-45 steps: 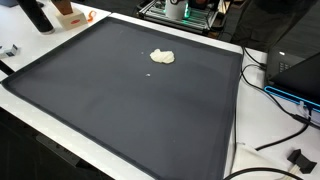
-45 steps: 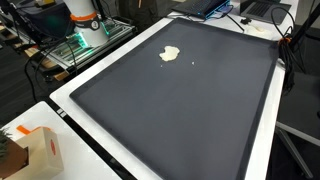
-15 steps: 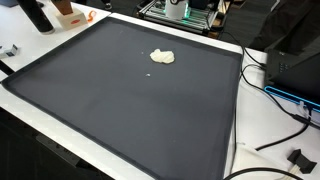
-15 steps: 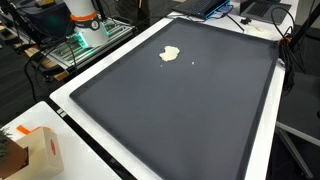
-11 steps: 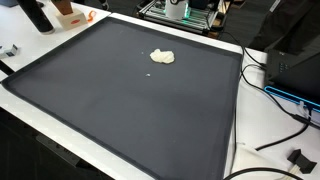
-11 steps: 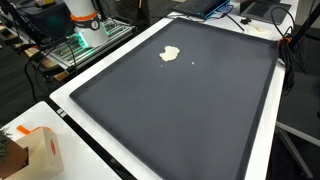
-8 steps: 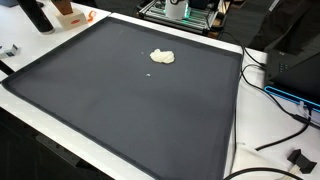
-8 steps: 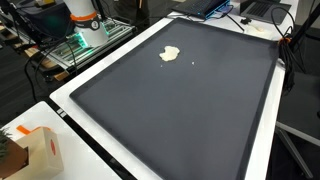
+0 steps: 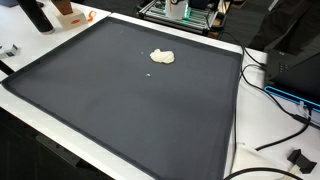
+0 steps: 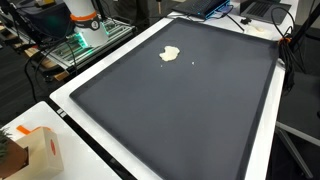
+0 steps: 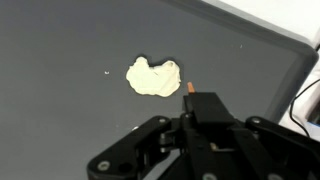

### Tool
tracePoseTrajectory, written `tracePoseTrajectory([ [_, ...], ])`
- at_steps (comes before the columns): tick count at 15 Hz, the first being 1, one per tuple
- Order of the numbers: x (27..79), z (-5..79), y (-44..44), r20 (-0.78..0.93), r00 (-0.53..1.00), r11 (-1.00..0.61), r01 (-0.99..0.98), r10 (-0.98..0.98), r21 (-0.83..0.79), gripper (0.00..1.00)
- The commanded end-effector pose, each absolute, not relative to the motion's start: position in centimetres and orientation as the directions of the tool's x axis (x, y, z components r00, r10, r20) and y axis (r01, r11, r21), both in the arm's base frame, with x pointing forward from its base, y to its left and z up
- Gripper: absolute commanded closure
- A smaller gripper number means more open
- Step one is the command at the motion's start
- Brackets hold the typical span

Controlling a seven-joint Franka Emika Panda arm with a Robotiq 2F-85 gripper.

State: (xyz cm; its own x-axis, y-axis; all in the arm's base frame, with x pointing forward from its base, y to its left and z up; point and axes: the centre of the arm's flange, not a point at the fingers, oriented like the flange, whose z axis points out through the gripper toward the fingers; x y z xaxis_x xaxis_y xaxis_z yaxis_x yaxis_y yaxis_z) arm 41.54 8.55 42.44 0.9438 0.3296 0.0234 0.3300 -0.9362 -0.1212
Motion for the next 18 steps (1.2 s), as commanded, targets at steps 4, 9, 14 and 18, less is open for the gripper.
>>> tracePoseTrajectory([
  [4, 44.6, 37.0, 4.8, 0.097, 0.947, -0.833, 0.316, 0.306, -0.455, 0.97],
  [9, 45.0, 32.2, 3.5, 0.08, 0.964, -0.723, 0.244, 0.253, -0.646, 0.97],
  [14, 45.3, 27.9, 2.5, 0.014, 0.993, -0.697, 0.091, 0.116, -0.711, 0.97],
  [18, 45.3, 25.2, 1.7, -0.032, 0.999, -0.674, -0.006, 0.026, -0.739, 0.97],
])
